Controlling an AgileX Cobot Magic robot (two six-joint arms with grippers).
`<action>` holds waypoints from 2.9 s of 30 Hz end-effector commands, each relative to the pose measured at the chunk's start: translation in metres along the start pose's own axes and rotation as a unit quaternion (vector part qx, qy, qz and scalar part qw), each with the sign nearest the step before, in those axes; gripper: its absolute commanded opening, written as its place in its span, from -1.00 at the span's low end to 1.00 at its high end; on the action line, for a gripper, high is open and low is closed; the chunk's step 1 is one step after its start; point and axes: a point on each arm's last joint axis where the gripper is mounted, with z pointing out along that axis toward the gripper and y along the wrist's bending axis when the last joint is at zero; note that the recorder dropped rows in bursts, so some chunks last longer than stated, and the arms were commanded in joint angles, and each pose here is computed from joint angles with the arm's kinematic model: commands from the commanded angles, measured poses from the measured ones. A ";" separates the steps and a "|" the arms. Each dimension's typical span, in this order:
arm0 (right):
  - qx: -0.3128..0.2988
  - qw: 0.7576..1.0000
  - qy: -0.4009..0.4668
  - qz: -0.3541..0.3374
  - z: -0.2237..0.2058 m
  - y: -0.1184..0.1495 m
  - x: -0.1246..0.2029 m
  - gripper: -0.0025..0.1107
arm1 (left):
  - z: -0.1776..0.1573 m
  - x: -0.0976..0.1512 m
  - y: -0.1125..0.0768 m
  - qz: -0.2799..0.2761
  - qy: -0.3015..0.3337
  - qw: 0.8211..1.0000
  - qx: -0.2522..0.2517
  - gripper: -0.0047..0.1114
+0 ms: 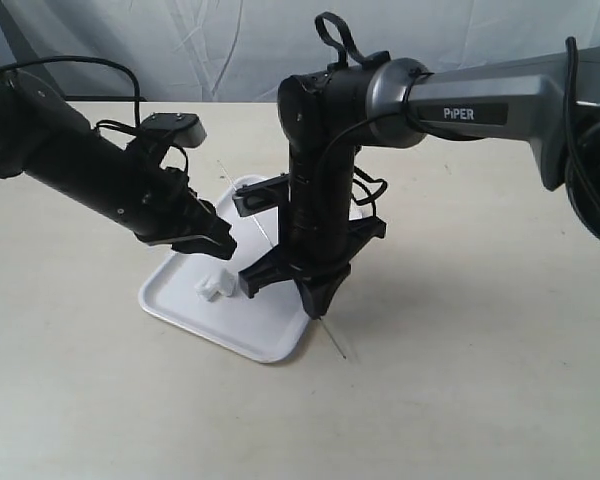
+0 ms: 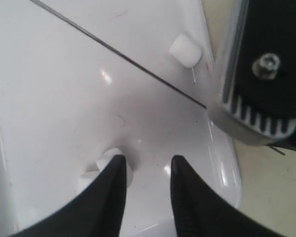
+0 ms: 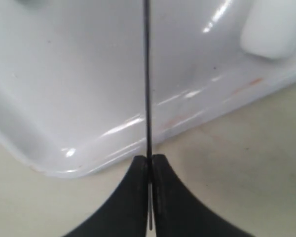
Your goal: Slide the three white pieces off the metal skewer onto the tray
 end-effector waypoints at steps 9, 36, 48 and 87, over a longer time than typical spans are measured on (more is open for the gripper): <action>-0.024 1.000 -0.005 -0.001 -0.003 0.004 -0.001 -0.92 | -0.009 0.002 -0.001 -0.005 0.020 0.999 -0.027 -0.23; 0.008 0.876 -0.476 -0.075 -0.205 0.025 0.201 -0.26 | -0.237 0.114 -0.143 0.196 -0.317 0.918 -0.134 -0.09; 0.006 0.766 -0.642 -0.048 -0.093 -0.005 0.328 -0.26 | -0.231 0.229 -0.149 0.159 -0.491 0.845 -0.138 -0.09; 0.250 0.668 -0.690 0.126 -0.076 -0.044 0.387 -0.26 | -0.184 0.239 -0.081 0.041 -0.468 0.806 -0.359 -0.92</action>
